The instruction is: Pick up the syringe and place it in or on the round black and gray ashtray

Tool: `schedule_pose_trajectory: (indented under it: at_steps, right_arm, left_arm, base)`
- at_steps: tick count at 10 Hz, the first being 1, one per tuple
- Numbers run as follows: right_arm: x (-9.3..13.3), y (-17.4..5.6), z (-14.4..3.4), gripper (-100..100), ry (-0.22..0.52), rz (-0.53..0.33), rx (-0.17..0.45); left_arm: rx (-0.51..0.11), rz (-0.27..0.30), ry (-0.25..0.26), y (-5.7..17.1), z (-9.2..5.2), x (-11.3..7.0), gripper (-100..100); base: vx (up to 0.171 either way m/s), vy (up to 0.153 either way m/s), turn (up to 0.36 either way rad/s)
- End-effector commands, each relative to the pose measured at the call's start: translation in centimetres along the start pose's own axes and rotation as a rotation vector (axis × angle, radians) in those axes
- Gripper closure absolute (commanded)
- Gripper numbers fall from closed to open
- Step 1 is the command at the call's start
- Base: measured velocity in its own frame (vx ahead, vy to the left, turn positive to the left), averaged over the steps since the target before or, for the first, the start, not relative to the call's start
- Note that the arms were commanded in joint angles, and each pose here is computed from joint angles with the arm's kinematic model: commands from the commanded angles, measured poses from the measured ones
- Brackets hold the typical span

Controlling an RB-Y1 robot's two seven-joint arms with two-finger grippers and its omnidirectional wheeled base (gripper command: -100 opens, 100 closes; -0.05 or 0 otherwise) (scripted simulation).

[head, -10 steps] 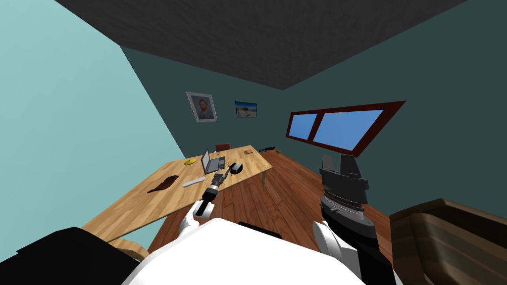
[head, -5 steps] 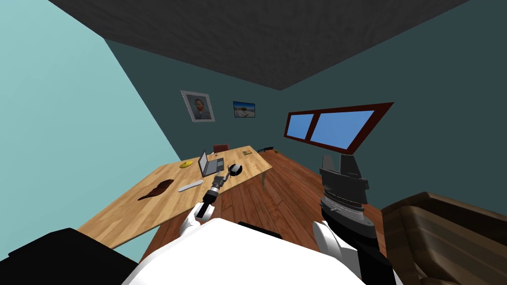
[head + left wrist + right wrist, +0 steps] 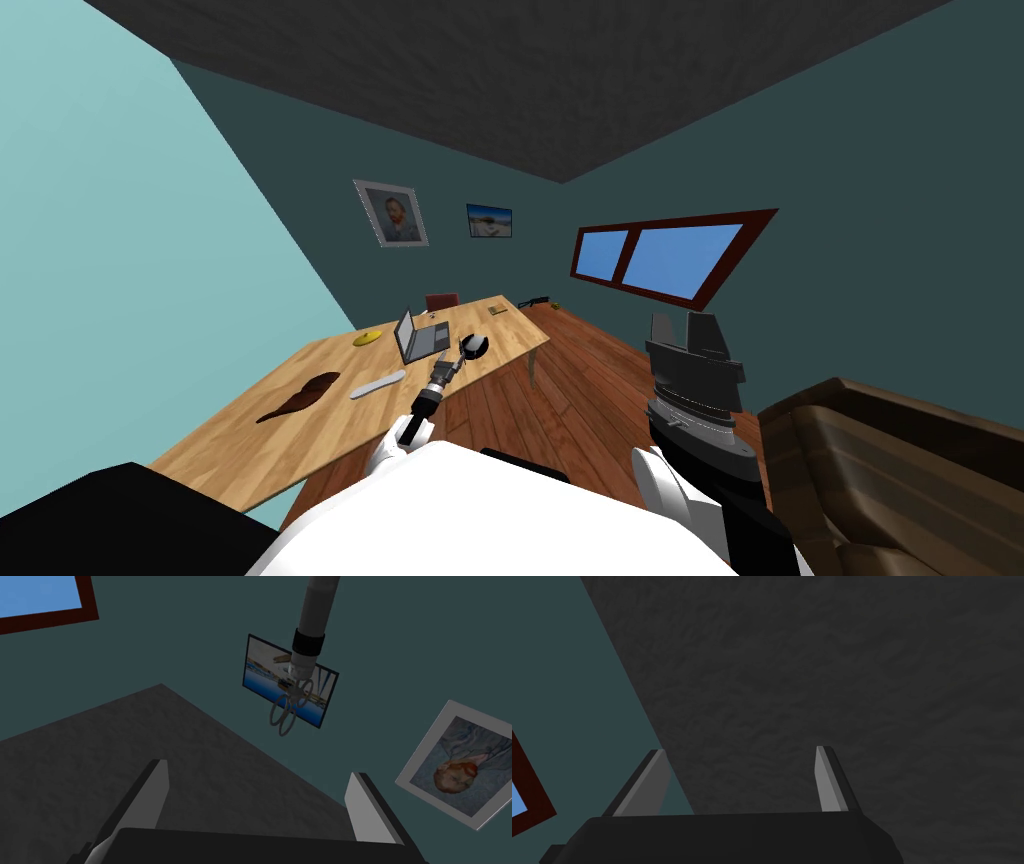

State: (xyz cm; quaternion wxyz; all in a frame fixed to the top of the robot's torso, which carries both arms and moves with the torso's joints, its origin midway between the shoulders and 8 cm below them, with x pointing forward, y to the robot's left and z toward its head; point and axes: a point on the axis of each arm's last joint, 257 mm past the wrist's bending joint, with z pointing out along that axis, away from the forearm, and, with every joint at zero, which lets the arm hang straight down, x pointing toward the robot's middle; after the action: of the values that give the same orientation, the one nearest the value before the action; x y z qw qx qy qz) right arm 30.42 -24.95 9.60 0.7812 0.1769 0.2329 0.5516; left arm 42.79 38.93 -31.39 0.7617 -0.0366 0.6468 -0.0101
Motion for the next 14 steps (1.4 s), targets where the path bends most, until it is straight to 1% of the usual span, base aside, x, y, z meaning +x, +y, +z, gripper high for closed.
schedule_pose_trajectory:
  at_steps: [1,3,4,5,6,8,9,13,14]
  right_arm:
    - [0.0,0.0,0.0,0,0.0,0.0,0.0]
    - [0.0,0.0,0.0,0,0.0,0.0,0.0]
    - [0.0,0.0,0.0,0,0.0,0.0,0.0]
    - [0.0,0.0,0.0,0,0.0,0.0,0.0]
    - [0.0,0.0,0.0,0,0.0,0.0,0.0]
    - [0.0,0.0,0.0,0,0.0,0.0,0.0]
    - [0.0,0.0,0.0,0,0.0,0.0,0.0]
    - [0.0,0.0,0.0,0,0.0,0.0,0.0]
    - [0.0,0.0,0.0,0,0.0,0.0,0.0]
  left_arm:
    - [-0.001,0.017,0.02,-0.1,-0.4,1.2,-100]
    - [0.0,0.041,0.045,-0.3,-0.9,2.9,-100]
    - [-0.004,0.037,0.057,-0.3,-1.2,3.4,-100]
    - [-0.003,0.045,0.072,-0.4,-1.5,4.2,-100]
    - [-0.003,0.045,0.072,-0.4,-1.5,4.2,-100]
    - [-0.001,0.059,0.094,-0.8,-2.1,5.5,-100]
    - [-0.002,0.058,0.096,-0.7,-2.2,5.6,-100]
    - [0.001,0.069,0.131,-1.5,-3.1,7.5,-100]
    - [0.0,0.068,0.125,-1.3,-3.0,7.2,-100]
  base:
    - [0.035,0.05,-0.087]
    - [0.069,0.085,-0.121]
    - [0.036,0.075,-0.044]
    - [0.026,0.071,-0.059]
    - [0.026,0.05,-0.032]
    - [0.043,0.063,-0.079]
    - [0.04,0.062,-0.03]
    - [0.038,0.051,-0.058]
    - [0.019,0.025,-0.013]
